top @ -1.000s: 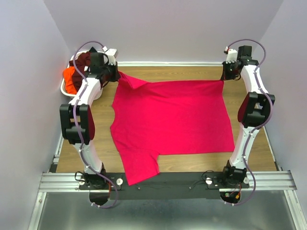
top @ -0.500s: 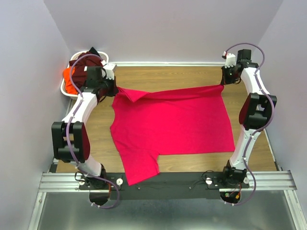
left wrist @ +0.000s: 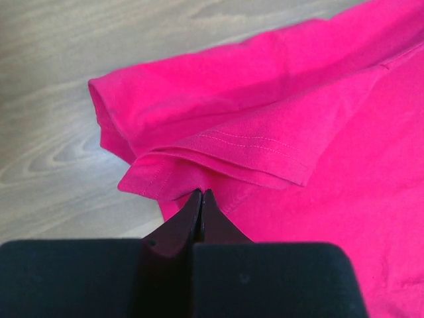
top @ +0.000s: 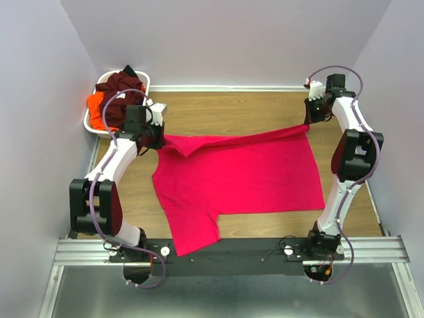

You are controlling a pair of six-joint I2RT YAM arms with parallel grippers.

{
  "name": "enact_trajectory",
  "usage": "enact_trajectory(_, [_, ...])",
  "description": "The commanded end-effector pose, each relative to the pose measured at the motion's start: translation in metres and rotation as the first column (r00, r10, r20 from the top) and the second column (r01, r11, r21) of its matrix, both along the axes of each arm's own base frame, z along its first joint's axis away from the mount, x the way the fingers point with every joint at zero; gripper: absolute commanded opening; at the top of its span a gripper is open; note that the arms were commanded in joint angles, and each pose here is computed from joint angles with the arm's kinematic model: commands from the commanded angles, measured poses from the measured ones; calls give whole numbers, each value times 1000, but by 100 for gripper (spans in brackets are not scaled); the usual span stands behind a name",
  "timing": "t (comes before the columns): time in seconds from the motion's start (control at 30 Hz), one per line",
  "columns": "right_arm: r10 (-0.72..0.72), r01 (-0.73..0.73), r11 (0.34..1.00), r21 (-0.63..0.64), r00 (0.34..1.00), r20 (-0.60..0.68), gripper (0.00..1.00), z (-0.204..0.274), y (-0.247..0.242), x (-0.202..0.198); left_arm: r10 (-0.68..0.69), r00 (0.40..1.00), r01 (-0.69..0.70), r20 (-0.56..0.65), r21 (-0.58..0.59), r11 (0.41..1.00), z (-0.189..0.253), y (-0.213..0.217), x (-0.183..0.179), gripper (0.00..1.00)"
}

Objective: Fold and stack the t-shirts
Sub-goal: Fold the tshirt

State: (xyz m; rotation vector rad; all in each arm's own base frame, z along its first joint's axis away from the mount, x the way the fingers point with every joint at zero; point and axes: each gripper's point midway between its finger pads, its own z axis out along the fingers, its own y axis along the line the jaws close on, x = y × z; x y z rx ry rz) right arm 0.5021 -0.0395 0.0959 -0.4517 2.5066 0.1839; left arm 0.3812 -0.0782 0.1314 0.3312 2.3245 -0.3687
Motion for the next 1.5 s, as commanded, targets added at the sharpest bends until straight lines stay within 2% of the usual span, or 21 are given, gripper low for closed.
enact_trajectory(0.0, [24,-24,999,-33,999,20,1,15,-7,-12,3,998,0,-55,63,998,-17,7,-14,0])
enact_trajectory(0.43, [64,-68,996,-51,995,-70,1,-18,-7,-39,-7,984,26,-176,106,994,-57,11,-25,0])
enact_trajectory(0.63, [63,-70,995,-66,994,-94,1,-28,-11,-41,-51,980,72,-192,103,992,-61,4,-30,0])
enact_trajectory(0.9, [67,-72,995,-71,995,-68,1,-16,-10,-40,-90,982,114,-166,140,984,-45,5,-31,0])
enact_trajectory(1.17, [98,-107,990,-95,991,-95,1,-26,-13,-51,-157,967,189,-199,152,970,-58,-5,-43,0])
enact_trajectory(1.3, [107,-118,987,-105,989,-104,19,-28,-14,-54,-225,947,260,-230,135,956,-62,-12,-52,0])
enact_trajectory(1.33, [109,-120,986,-114,989,-97,31,-24,-15,-54,-261,937,297,-233,132,946,-61,-13,-55,4])
enact_trajectory(1.4, [114,-125,984,-123,989,-94,40,-22,-16,-57,-297,931,328,-214,130,936,-54,-16,-57,14])
enact_trajectory(1.43, [114,-124,984,-126,990,-86,48,-18,-17,-57,-310,928,339,-205,126,932,-50,-17,-57,20])
enact_trajectory(1.47, [115,-124,984,-129,990,-75,51,-13,-18,-57,-326,925,352,-196,120,928,-47,-19,-57,27])
